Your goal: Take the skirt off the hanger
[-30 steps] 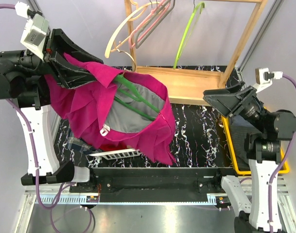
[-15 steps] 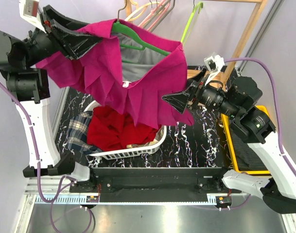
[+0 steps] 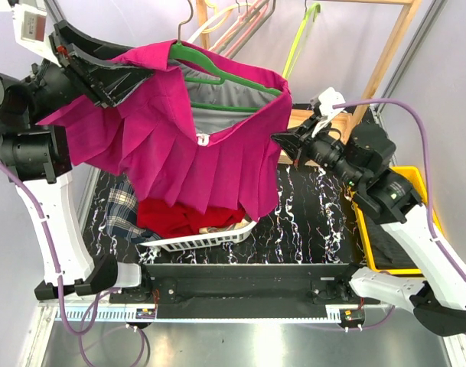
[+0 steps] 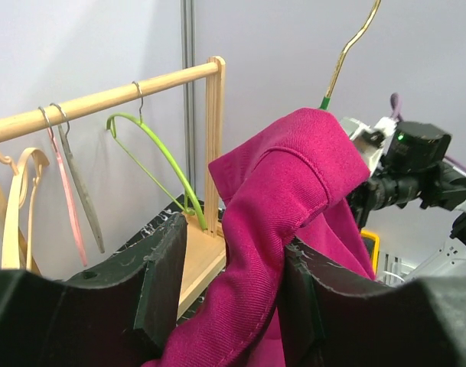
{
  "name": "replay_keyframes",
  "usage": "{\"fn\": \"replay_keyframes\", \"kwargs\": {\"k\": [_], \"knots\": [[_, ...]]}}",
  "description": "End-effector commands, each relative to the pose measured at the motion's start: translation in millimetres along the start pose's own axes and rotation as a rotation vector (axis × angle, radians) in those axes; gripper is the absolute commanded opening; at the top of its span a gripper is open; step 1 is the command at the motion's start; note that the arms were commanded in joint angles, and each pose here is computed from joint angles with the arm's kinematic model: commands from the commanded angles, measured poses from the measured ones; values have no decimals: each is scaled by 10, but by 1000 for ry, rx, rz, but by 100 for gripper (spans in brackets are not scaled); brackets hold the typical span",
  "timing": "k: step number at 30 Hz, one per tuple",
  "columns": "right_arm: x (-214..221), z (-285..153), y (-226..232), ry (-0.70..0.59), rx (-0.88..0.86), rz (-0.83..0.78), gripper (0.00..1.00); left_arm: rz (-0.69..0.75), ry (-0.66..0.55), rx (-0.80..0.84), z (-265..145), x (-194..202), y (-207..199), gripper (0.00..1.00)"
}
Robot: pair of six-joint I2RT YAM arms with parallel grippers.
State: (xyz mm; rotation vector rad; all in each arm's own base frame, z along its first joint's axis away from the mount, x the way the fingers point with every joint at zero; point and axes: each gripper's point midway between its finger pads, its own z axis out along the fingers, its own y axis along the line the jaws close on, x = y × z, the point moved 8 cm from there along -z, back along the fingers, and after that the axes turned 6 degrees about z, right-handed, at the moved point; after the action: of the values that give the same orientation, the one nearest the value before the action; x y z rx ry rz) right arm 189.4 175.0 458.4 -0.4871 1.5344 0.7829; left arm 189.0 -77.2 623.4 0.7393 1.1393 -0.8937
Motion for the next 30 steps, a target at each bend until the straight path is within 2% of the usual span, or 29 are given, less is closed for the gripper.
{"fn": "replay_keyframes", "kwargs": {"k": [1, 2, 4, 6, 13, 15, 19, 20, 21, 22, 24, 27, 30], "knots": [[-8, 31, -116, -87, 94, -55, 0, 105, -88, -14, -73, -272, -256, 0], [74, 36, -235, -89, 200, -51, 0, 108, -91, -15, -78, -282, -271, 0], [157, -34, -338, -97, 293, -47, 0, 116, -100, -19, -94, -320, -286, 0], [356, -18, -372, -51, 289, -35, 0, 121, -116, -18, -110, -369, -310, 0], [957, 290, -68, 121, -8, 252, 0, 105, -142, -21, -102, -400, -293, 0], [1088, 472, 6, 176, -49, 283, 0, 101, -153, -27, -99, -394, -275, 0], [1230, 795, 375, 286, -155, 236, 2, 104, -168, -11, -100, -424, -317, 0], [1118, 823, 515, 288, -188, 225, 24, 107, -164, -7, -101, -418, -317, 0], [1124, 880, 557, 303, -194, 216, 36, 110, -143, 5, -105, -384, -313, 0], [1055, 875, 591, 293, -204, 211, 44, 115, -128, 10, -111, -354, -309, 0], [764, 719, 638, 230, -224, 205, 64, 133, -65, 22, -137, -229, -276, 0], [446, 309, 648, 193, -244, 164, 82, 100, 9, 30, -194, 23, -131, 0], [252, -159, 636, 207, -248, 137, 89, 72, 52, 61, -234, 228, -69, 0]]}}
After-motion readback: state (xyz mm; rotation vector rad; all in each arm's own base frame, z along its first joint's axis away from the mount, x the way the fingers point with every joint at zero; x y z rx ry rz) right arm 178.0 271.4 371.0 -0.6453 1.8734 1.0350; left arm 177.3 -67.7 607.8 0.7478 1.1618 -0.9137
